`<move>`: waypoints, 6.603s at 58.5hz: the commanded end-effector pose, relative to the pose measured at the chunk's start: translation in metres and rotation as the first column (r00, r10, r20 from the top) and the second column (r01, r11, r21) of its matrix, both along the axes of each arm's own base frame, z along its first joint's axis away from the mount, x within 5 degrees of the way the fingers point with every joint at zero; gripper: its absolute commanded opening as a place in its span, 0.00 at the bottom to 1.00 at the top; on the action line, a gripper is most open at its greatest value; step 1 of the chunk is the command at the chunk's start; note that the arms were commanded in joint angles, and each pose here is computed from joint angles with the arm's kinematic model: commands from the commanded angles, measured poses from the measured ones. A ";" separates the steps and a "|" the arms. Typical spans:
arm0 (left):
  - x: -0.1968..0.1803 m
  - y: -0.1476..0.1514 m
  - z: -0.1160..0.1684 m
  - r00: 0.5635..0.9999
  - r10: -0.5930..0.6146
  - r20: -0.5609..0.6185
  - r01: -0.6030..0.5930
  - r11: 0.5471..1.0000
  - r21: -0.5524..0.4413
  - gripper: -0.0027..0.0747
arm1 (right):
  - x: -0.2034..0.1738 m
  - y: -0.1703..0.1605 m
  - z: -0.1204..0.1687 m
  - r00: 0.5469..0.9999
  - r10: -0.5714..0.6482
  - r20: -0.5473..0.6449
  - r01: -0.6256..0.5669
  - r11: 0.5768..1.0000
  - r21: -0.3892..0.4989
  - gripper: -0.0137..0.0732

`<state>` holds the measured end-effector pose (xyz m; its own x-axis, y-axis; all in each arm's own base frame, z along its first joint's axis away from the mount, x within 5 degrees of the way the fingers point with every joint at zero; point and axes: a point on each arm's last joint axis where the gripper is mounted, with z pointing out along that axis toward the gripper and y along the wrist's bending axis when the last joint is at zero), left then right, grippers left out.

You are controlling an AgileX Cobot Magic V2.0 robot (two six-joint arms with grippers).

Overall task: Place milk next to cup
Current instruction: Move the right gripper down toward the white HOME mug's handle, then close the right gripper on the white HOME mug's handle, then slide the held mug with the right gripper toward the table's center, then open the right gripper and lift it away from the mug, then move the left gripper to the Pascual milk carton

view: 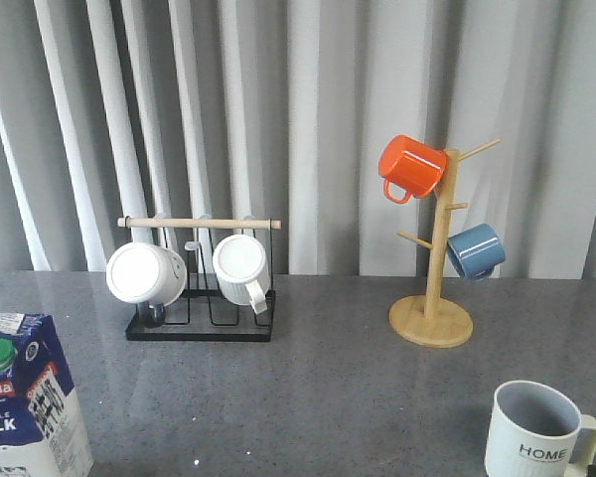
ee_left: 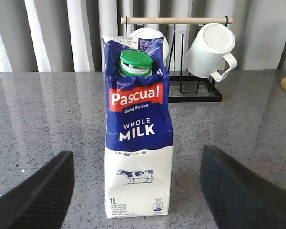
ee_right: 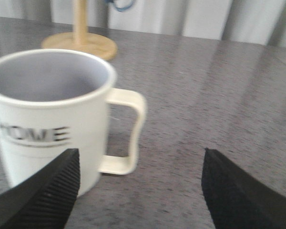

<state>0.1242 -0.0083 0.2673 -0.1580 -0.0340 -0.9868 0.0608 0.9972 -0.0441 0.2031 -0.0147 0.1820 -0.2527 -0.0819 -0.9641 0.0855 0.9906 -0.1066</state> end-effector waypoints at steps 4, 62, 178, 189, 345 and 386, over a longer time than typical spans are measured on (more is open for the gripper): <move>0.003 -0.002 0.018 0.995 -0.009 0.101 0.012 1.000 -0.025 0.73 | 0.004 -0.014 0.017 0.991 -0.034 0.126 0.039 0.998 -0.041 0.76; 0.003 -0.002 0.018 0.995 -0.009 0.101 0.012 1.000 -0.025 0.73 | 0.038 -0.025 -0.005 0.992 0.014 0.126 -0.017 1.000 0.023 0.76; 0.003 -0.002 0.018 0.995 -0.009 0.101 0.012 1.000 -0.025 0.73 | 0.091 0.151 -0.015 0.972 0.232 0.045 -0.236 0.960 0.151 0.18; 0.003 -0.002 0.018 0.995 -0.009 0.101 0.012 1.000 -0.025 0.73 | 0.090 0.153 -0.015 0.962 0.271 0.043 -0.274 0.956 0.107 0.28; 0.003 -0.002 0.018 0.995 -0.009 0.100 0.012 1.000 -0.025 0.73 | -0.084 0.024 0.159 0.868 0.202 0.455 -0.190 0.979 -0.071 0.15; 0.008 -0.004 0.037 0.960 0.001 0.280 0.063 0.973 -0.222 0.98 | -0.084 0.024 0.159 0.868 0.202 0.455 -0.190 0.979 -0.071 0.15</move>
